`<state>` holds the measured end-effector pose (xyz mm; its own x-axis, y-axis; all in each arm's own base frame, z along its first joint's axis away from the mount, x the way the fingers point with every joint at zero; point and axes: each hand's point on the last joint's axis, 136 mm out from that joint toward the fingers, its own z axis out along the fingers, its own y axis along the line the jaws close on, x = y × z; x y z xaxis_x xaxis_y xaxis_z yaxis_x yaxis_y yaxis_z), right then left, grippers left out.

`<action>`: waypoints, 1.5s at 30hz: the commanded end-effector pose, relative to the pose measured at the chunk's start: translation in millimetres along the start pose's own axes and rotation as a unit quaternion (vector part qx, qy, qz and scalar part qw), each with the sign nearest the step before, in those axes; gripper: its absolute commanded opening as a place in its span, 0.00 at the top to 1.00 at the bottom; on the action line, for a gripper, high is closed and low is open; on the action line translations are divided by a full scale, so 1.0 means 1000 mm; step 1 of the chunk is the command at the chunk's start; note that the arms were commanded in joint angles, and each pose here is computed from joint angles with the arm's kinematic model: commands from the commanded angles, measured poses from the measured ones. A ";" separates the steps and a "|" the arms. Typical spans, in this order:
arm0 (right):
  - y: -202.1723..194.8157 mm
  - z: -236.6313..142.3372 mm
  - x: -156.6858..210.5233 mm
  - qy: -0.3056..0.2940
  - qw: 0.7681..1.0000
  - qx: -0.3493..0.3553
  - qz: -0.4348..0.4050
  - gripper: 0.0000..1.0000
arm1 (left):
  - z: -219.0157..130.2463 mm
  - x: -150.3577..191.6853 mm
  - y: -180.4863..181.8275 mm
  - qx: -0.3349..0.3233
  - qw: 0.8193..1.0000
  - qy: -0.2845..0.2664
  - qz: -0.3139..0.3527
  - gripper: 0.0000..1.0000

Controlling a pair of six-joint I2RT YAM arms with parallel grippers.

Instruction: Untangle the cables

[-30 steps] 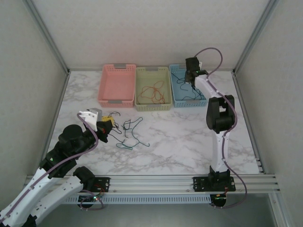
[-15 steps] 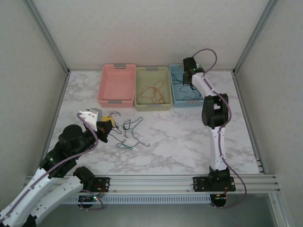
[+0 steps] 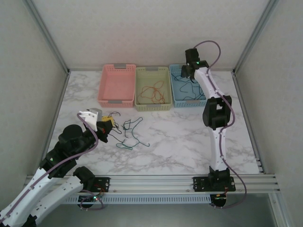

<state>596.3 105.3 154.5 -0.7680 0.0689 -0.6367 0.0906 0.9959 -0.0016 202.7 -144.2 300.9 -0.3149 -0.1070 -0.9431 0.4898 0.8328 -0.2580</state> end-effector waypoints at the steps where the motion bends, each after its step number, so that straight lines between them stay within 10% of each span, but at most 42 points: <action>1: 0.004 -0.052 -0.031 -0.038 0.999 -0.030 0.016 0.41 | 0.000 0.002 0.002 -0.006 1.000 0.001 0.001 1.00; 15: -0.022 -0.114 -0.030 -0.053 0.998 -0.016 0.020 0.46 | 0.000 0.002 0.001 -0.002 1.000 -0.002 -0.001 1.00; 24: 0.028 -0.201 0.014 -0.075 0.977 -0.193 0.042 0.47 | -0.004 -0.008 -0.014 0.035 0.999 -0.007 -0.002 1.00; 35: 0.143 -0.388 0.146 -0.130 0.807 -0.553 -0.161 0.38 | -0.034 -0.028 -0.062 0.158 0.987 0.014 0.038 1.00; 45: 0.197 -0.452 0.225 -0.131 0.695 -0.634 -0.313 0.32 | -0.051 -0.036 -0.094 0.250 0.967 0.023 0.036 1.00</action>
<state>168.3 330.1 354.8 -0.3457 -0.2238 -0.9113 -0.9331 0.1842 0.3088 141.6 -184.7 357.4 -0.3128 -0.0332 -0.9492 0.7892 0.5470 -0.2793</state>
